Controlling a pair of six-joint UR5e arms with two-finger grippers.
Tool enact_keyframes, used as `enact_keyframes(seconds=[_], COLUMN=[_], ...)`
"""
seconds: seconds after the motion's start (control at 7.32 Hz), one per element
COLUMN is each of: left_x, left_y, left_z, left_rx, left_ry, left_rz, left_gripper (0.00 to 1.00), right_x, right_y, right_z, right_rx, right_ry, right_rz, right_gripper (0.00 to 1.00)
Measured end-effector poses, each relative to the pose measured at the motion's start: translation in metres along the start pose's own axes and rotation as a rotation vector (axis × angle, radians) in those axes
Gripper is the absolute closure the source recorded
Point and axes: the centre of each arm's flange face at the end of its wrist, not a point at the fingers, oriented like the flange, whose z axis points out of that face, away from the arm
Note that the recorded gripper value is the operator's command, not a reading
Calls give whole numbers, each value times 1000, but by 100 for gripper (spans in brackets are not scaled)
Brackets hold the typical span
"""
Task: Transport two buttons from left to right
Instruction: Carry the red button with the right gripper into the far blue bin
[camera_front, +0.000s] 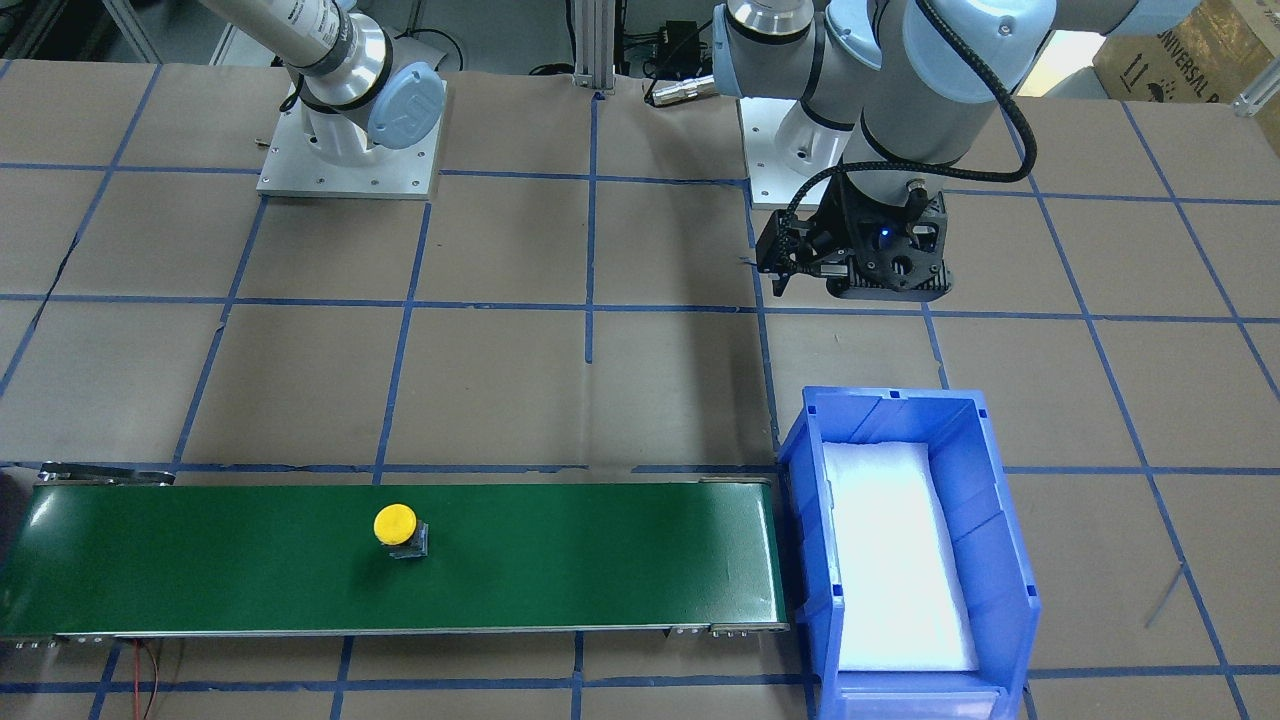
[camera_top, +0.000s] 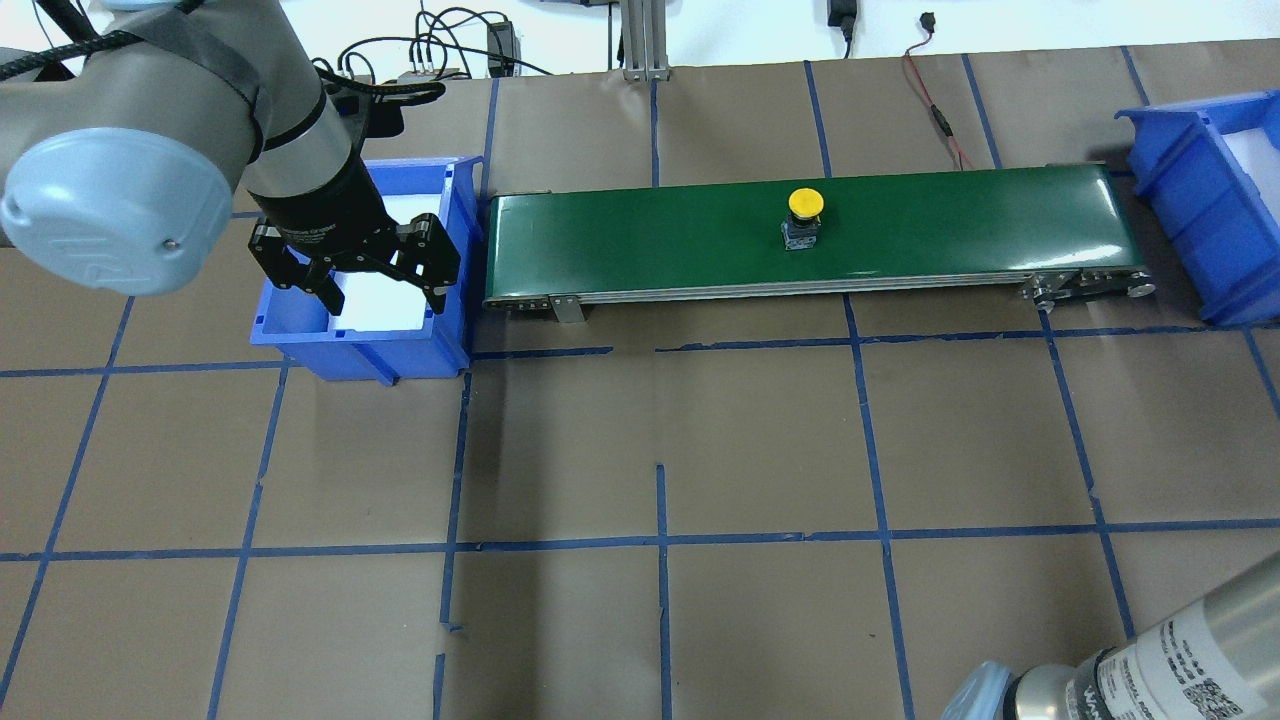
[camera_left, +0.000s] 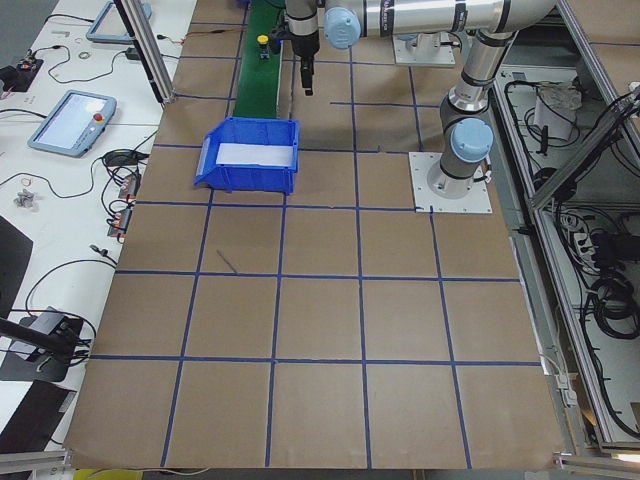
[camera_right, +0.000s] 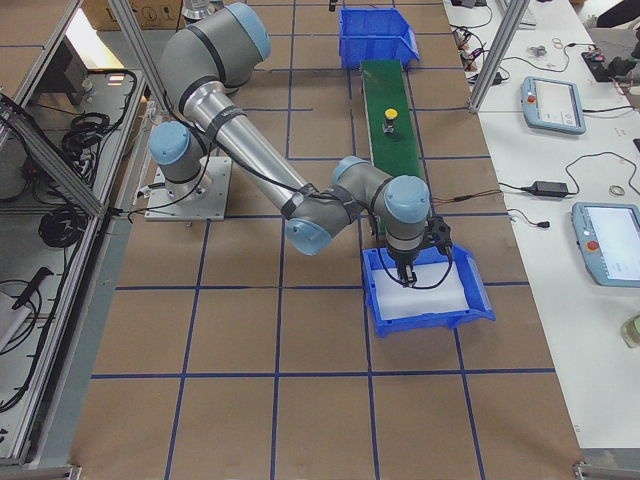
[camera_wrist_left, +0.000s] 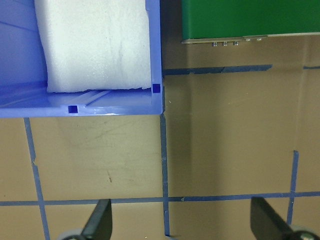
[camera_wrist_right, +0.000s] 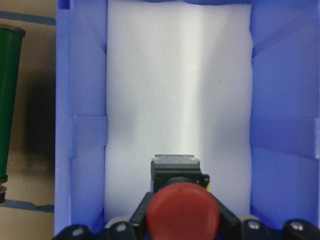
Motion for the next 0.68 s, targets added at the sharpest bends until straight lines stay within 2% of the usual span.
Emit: enact_keyframes(seconds=[0.55, 0.68], left_x=[0, 0], left_y=[0, 0], left_z=[1, 1], left_rx=[-2, -2], left_ry=[-2, -2], left_rz=[1, 1], left_gripper=[4, 4], right_x=[8, 8], right_y=[1, 2], right_z=[55, 60], right_rx=[-28, -32], right_ry=[-38, -44], right_rz=[7, 7], right_gripper=[78, 59])
